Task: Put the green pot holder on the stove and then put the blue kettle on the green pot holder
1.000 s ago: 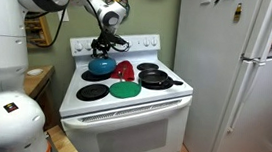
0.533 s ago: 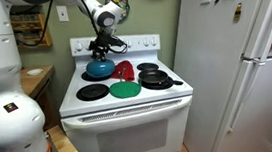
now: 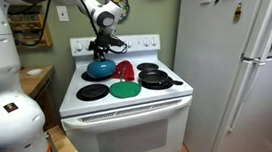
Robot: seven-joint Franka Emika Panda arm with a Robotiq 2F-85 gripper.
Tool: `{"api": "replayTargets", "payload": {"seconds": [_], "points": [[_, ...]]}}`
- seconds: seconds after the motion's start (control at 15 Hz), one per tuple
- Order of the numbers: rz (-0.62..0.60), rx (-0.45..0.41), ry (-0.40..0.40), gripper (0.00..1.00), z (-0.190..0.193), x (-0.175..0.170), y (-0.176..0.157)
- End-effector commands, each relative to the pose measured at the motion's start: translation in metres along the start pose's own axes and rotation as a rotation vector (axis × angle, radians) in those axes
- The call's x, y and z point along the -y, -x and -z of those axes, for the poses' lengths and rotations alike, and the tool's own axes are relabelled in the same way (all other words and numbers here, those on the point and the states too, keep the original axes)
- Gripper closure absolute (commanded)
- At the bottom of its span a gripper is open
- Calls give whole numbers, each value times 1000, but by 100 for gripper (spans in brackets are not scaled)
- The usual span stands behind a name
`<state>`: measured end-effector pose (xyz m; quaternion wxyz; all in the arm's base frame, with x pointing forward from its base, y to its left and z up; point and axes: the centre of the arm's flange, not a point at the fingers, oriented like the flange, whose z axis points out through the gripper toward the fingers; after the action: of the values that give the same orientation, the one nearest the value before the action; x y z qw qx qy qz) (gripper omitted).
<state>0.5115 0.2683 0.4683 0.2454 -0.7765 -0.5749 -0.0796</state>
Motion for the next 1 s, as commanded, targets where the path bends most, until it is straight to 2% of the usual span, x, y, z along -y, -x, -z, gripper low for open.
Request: {"api": "replayTargets", "payload": {"seconds": [0.0, 0.47, 0.93], "points": [[-9, -5, 11, 100, 2, 5, 4], [-50, 8, 37, 100, 1, 19, 29], [-37, 9, 169, 100, 21, 25, 46]]}}
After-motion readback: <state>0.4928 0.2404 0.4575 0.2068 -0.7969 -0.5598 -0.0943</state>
